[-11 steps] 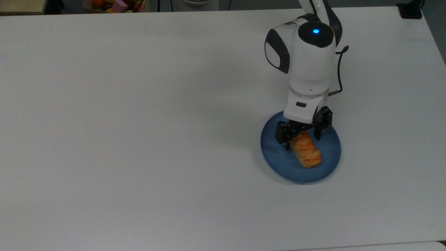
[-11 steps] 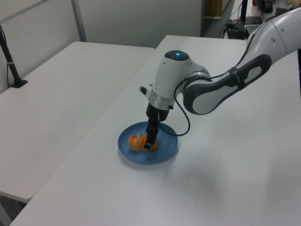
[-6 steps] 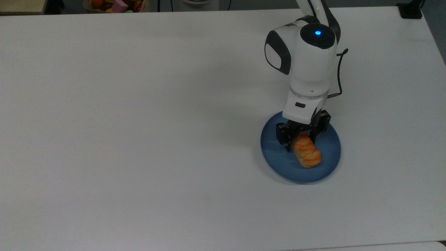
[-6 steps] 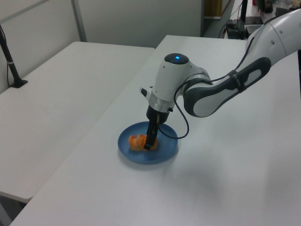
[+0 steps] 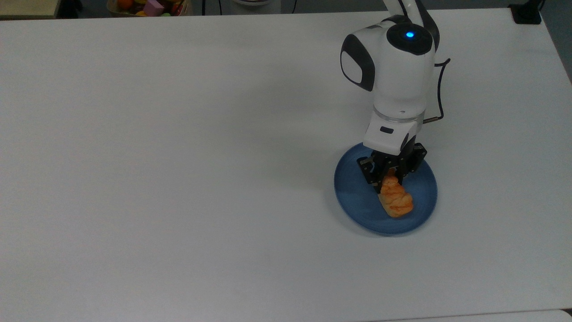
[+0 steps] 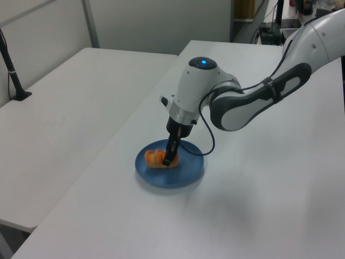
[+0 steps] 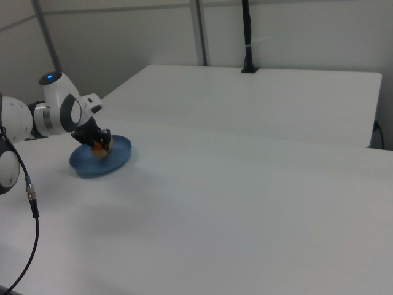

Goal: Put the bread on the table
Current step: 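Lift the bread roll off the plate and carry it away from the plate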

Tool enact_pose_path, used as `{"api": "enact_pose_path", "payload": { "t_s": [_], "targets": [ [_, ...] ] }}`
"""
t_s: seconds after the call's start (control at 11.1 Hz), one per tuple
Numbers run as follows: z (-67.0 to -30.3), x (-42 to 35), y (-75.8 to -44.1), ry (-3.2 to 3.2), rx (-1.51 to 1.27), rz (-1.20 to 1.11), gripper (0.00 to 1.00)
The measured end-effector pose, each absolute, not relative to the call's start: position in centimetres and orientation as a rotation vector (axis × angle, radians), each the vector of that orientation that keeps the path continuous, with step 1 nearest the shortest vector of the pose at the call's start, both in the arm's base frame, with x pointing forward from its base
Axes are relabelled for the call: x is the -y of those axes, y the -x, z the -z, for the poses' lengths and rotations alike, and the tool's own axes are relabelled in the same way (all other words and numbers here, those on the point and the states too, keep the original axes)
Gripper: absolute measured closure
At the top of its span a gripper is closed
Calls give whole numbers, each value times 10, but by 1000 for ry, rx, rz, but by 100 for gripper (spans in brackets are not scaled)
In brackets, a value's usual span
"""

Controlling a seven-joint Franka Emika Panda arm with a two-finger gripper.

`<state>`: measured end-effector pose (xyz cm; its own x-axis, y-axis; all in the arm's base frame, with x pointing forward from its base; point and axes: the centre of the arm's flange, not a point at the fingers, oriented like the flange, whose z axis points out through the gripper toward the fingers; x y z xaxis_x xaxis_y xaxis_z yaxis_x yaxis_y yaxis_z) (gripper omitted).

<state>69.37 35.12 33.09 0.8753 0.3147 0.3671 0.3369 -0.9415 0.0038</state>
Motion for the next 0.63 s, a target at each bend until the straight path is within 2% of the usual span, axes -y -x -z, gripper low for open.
{"api": "enact_pose_path", "payload": {
  "t_s": [0.18, 0.36, 0.63],
  "targets": [
    [-374, -341, -697, 2968, 485, 635, 55],
    [-438, -312, -697, 2967, 397, 656, 55],
    [-511, -246, -693, 3000, 304, 632, 54]
  ]
}}
